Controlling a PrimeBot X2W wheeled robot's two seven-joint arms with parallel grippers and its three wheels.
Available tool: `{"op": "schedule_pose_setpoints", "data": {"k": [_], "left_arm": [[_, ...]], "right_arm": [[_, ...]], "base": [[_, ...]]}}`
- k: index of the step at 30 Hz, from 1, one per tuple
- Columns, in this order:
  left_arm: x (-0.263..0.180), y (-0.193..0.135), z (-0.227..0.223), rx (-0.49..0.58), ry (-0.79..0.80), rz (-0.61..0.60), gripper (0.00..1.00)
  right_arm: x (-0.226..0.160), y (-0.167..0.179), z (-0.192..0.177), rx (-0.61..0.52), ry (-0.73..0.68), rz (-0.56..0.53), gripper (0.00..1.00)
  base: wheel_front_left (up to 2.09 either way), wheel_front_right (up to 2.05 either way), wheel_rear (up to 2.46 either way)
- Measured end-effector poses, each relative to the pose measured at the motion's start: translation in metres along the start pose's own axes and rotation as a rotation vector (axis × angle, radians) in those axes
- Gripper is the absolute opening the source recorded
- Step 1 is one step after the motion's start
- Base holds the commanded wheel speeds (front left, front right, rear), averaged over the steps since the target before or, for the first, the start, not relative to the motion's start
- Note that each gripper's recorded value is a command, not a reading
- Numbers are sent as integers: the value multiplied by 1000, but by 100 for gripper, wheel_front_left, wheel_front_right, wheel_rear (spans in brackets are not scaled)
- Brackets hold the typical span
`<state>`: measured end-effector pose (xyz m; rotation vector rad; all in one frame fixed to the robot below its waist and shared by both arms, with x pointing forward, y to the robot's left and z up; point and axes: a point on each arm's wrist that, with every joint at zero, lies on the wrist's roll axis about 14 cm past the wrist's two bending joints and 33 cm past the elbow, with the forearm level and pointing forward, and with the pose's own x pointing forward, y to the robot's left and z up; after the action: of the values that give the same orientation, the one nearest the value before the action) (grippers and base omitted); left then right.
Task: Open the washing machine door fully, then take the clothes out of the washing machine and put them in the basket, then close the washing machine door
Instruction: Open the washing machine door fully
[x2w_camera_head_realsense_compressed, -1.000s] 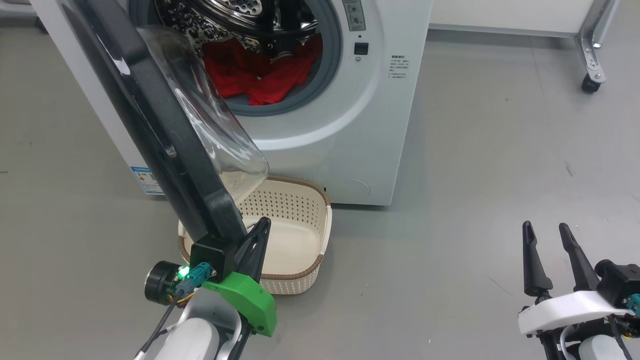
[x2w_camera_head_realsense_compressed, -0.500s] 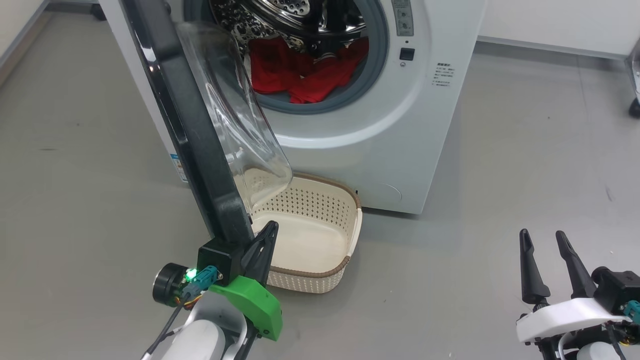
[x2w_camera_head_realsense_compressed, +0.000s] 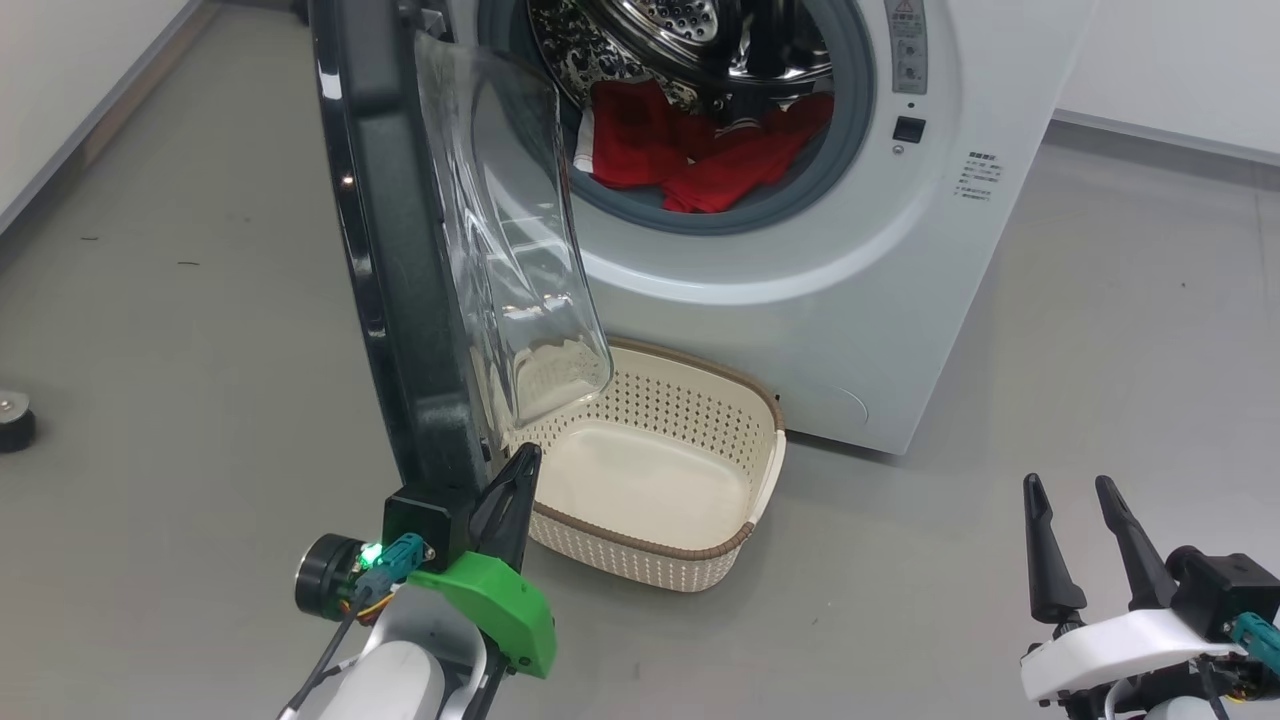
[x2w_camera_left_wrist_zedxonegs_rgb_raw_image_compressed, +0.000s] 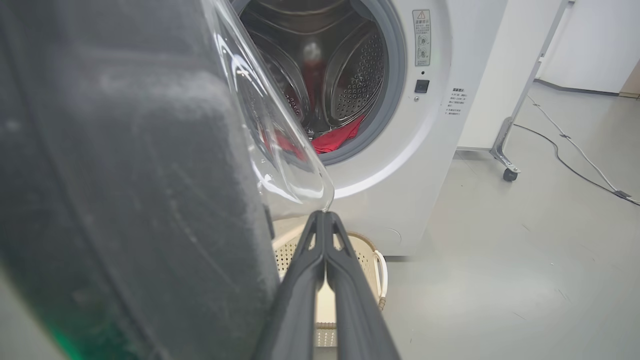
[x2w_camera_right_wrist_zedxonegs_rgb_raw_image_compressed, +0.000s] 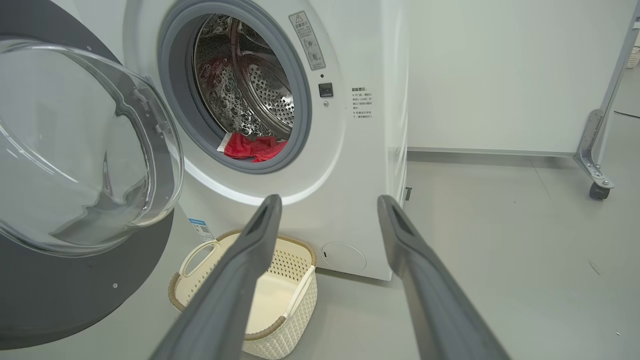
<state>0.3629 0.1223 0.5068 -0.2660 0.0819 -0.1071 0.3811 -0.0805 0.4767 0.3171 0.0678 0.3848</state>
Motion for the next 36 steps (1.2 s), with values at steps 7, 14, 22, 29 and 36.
{"op": "schedule_pose_setpoints", "data": {"k": [7,14,22,29,36], "left_arm": [[-5,21,4,-4,-23,75,0],[-7,49,8,-10,-48,168,0],[-10,80,13,-19,-75,265,0],[-14,107,14,-25,-92,349,0],[-32,149,18,-56,-128,485,0]], "right_arm": [[7,15,-10,5,30,47,100],[13,17,-20,15,58,60,100],[20,14,-31,12,90,77,100],[25,7,-41,-2,124,85,100],[31,0,-47,-20,142,95,100]], "base": [[0,0,0],[0,0,0],[0,0,0],[0,0,0],[0,0,0]]}}
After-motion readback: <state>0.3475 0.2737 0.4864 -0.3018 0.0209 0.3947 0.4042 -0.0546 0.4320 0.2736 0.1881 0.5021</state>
